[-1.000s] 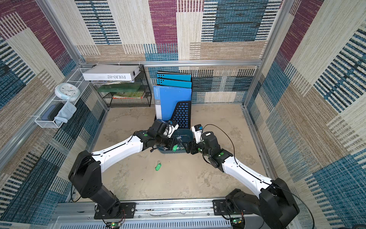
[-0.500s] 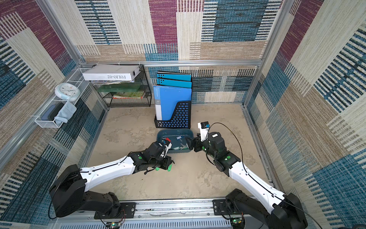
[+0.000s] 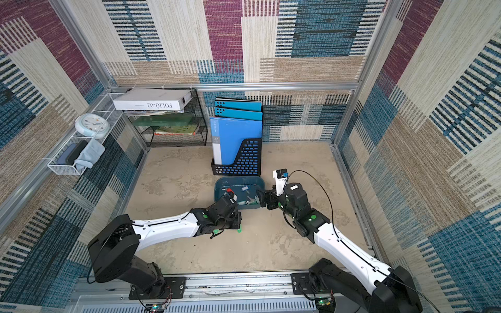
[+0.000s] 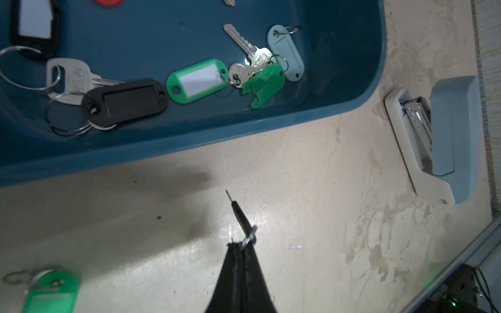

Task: Take the keys out of the storage box
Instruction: Place the key at the center of the board.

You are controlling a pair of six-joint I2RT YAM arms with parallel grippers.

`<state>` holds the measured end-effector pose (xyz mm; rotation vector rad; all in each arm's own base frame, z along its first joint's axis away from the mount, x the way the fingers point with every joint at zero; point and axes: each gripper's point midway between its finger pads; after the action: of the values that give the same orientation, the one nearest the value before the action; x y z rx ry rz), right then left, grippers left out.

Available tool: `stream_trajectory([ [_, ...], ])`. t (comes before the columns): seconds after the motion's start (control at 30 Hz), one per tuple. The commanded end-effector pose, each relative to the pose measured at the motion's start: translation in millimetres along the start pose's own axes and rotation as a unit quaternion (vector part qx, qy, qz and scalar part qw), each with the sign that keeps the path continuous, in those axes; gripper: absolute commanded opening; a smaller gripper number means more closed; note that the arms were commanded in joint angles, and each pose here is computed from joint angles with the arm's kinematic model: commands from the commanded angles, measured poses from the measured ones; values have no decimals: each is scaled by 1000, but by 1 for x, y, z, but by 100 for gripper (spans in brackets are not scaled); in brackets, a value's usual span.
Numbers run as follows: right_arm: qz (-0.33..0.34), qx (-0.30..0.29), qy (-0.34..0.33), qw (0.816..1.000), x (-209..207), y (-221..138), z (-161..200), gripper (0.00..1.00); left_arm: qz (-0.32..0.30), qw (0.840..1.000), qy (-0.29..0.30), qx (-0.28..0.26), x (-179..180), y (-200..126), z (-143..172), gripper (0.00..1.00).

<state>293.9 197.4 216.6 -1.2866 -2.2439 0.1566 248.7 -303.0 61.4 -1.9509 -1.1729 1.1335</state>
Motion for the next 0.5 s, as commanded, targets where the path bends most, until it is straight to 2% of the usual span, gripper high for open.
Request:
stream_trajectory([
  [0.0,9,-8,1,1000,-3,-3,-3,87,-2,1000,-12,8,1,10,5,1],
  [0.23,23,-27,2,999,-10,-13,-3,87,-13,999,-10,31,4,27,16,1],
  [0.4,25,-35,4,999,-12,-16,-4,88,-30,999,-6,38,13,24,27,2],
  [0.47,24,-33,4,999,-12,-16,-2,88,-37,999,-4,37,17,22,31,8],
])
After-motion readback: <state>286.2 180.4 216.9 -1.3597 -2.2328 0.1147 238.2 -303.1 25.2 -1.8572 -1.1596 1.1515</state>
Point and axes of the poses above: each gripper's point midway between its finger pads, its own y axis out along the fingers, its own x axis along the line the jaws close on, z = x × y, and after that the axes turned 4 degrees about y, right-handed
